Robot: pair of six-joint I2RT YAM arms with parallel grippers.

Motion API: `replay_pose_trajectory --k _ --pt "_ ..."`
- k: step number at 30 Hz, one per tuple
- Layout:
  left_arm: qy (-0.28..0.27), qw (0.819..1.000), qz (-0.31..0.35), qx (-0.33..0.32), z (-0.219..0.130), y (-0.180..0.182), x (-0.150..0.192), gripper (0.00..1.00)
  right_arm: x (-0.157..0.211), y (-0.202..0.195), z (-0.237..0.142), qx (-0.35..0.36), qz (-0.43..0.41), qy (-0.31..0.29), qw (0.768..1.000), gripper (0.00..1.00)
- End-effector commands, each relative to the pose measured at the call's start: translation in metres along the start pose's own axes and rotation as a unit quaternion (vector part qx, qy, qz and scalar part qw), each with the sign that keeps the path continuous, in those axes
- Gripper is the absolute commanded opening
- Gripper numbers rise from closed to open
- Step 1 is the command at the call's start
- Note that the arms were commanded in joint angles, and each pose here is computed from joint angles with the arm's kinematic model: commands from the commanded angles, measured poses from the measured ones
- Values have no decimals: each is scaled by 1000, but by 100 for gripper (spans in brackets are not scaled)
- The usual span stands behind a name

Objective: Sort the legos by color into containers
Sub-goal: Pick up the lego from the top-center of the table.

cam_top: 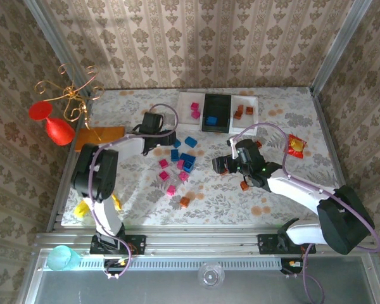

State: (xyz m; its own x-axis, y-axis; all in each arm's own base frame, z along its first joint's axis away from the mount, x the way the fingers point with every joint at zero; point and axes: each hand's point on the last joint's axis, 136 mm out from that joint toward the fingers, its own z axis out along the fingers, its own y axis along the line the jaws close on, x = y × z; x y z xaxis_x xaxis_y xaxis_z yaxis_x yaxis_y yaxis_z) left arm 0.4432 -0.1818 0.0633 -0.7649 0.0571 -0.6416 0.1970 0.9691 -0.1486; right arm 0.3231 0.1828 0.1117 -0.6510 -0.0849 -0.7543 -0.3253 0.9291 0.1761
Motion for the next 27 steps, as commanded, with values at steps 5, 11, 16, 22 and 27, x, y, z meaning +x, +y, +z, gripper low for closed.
replay_pose_trajectory --k 5,11,16,22,27 --pt "37 999 15 12 32 4 -5 74 -11 6 -3 -14 3 -27 1000 100" --pt "31 999 11 15 44 10 -9 63 -8 7 2 -15 10 -18 1000 100" --pt "28 999 10 25 51 9 -13 50 -6 5 5 -11 11 -14 1000 100" --pt "-24 999 25 29 29 6 -33 36 -8 0 0 4 11 -26 1000 100" --pt "-122 990 35 63 -21 -27 -52 32 -14 -30 -15 79 23 -62 995 100"
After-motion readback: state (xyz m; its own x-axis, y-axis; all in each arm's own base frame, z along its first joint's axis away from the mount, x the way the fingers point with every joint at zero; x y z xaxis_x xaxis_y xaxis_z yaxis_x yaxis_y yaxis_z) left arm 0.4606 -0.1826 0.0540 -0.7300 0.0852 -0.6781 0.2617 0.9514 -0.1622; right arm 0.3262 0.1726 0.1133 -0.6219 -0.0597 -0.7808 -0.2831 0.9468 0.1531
